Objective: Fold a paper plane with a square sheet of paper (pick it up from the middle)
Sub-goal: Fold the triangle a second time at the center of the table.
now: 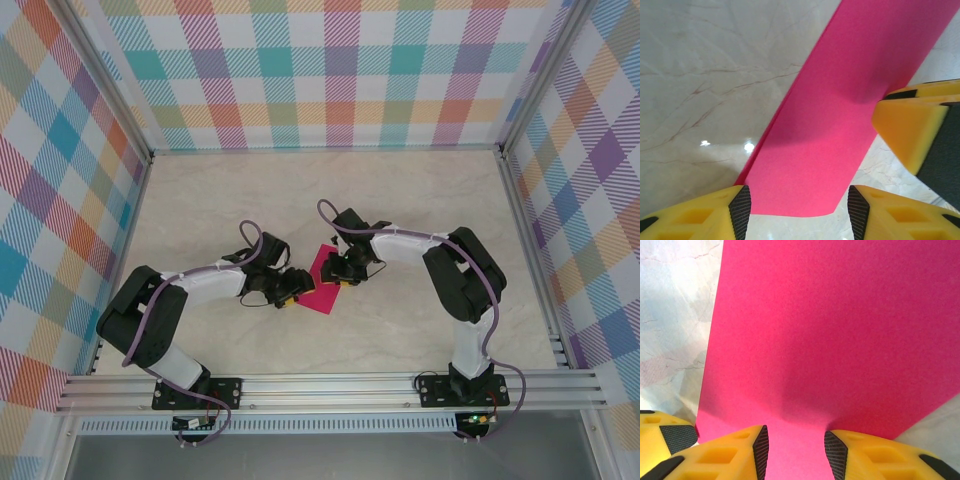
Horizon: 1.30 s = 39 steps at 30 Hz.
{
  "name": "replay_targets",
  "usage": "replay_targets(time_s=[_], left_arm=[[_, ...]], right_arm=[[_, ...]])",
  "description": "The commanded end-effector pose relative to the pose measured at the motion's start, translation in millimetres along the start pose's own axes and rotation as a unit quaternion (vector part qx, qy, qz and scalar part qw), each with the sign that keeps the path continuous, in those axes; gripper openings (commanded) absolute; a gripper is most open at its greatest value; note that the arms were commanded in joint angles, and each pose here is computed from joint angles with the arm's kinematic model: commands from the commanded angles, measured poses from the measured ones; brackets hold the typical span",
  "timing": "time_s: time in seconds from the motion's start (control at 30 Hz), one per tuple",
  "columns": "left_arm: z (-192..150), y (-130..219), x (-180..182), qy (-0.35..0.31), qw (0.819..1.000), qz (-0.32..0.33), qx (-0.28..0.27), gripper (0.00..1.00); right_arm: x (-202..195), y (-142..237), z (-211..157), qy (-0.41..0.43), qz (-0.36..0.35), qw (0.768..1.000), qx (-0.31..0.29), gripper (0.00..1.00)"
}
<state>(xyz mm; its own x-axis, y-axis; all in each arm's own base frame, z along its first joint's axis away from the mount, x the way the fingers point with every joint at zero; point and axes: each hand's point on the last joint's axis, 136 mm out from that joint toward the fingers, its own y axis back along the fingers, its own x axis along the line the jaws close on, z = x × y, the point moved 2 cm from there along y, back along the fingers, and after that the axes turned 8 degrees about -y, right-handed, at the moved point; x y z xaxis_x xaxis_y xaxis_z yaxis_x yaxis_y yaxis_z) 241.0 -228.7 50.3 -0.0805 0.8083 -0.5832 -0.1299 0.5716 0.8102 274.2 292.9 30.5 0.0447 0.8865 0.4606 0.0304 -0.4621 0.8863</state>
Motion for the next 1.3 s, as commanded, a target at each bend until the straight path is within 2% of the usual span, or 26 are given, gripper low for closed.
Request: replay_targets(time_s=[0.0, 0.3, 0.53, 0.9, 0.97, 1.17, 1.27], left_arm=[[-6.4, 9.1, 6.0, -0.013, 0.999, 0.042, 0.005, 0.57], [-10.8, 4.0, 4.9, -0.007, 0.999, 0.03, 0.017, 0.6], [-4.7, 1.5, -10.0, -0.023, 1.0, -0.001, 0.01, 0.55], [-5.4, -1.7, -9.4, -0.025, 1.0, 0.003, 0.013, 0.55], [-4.9, -2.8, -11.7, -0.026, 1.0, -0.005, 0.014, 0.53], [-1.7, -3.0, -18.8, -0.03, 0.999, -0.017, 0.009, 0.37], [-1.1, -1.1, -21.4, -0.034, 0.999, -0.021, 0.005, 0.33]], right_arm=[[-77.9, -45.6, -21.1, -0.045, -0.126, 0.99, 0.034, 0.41], [-82.5, -48.3, -21.4, -0.056, -0.124, 0.99, 0.04, 0.41], [-83.3, -48.6, -21.8, -0.057, -0.126, 0.99, 0.04, 0.41], [-83.8, -49.1, -21.9, -0.057, -0.126, 0.99, 0.04, 0.41], [-83.6, -49.5, -21.8, -0.058, -0.125, 0.99, 0.041, 0.41], [-68.8, -43.9, -17.5, -0.049, -0.092, 0.994, 0.033, 0.4], [-60.1, -37.7, -13.0, -0.047, -0.082, 0.995, 0.025, 0.4]])
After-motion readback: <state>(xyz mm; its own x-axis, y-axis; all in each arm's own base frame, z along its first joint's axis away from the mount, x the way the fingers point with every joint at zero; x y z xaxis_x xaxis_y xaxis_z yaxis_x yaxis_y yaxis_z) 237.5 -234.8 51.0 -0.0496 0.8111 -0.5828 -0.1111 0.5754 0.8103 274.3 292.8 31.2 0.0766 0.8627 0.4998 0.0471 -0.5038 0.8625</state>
